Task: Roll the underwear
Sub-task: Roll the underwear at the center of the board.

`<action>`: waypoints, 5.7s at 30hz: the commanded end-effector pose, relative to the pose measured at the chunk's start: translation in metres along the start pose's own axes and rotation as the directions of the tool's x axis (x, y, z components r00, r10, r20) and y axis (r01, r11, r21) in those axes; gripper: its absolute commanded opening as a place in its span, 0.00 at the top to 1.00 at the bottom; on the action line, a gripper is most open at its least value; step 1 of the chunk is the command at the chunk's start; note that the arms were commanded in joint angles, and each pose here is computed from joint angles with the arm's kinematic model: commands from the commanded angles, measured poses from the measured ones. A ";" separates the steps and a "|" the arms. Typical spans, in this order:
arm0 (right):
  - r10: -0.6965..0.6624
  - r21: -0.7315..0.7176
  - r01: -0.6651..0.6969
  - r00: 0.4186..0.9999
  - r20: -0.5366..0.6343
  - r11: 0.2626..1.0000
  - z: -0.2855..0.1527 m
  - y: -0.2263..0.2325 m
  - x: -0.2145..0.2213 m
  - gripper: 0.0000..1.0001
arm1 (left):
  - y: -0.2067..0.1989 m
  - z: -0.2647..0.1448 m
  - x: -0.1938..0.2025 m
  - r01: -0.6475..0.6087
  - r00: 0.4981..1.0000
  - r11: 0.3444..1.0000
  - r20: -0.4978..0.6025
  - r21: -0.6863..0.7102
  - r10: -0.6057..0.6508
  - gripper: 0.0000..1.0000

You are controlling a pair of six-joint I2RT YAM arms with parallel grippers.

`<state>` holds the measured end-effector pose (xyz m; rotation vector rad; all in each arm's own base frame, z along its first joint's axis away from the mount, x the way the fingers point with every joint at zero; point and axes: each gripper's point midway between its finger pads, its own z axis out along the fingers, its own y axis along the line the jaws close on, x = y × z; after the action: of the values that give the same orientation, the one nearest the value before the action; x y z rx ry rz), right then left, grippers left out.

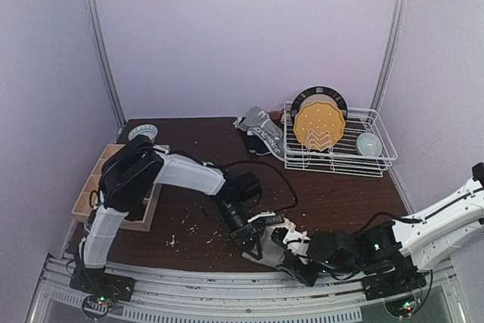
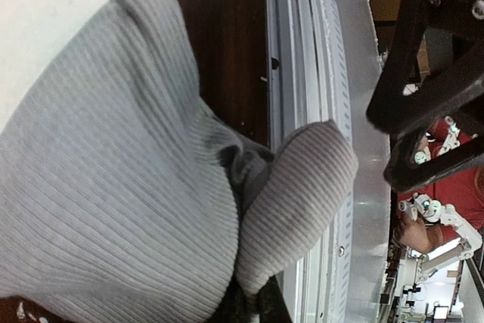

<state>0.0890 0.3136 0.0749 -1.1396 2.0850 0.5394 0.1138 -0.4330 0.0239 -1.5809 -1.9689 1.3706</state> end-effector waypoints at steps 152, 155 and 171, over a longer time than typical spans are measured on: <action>0.159 0.052 -0.151 0.961 -0.227 0.987 0.045 -0.028 0.042 1.00 | 0.019 -0.038 -0.012 0.412 0.877 0.890 0.351 -0.197 -0.329 0.08; 0.247 -0.004 -0.254 0.944 -0.217 0.967 0.044 -0.026 0.042 1.00 | 0.019 -0.053 -0.009 0.413 0.857 0.877 0.431 -0.248 -0.282 0.02; 0.672 -0.260 -0.715 0.699 -0.243 0.649 0.041 -0.048 0.032 1.00 | -0.010 -0.043 -0.045 0.168 0.879 0.893 0.474 -0.417 0.056 0.02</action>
<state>0.1394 0.2916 0.0237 -0.5760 2.5582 1.0757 0.1446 -0.4289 0.0679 -1.3328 -2.7562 1.4459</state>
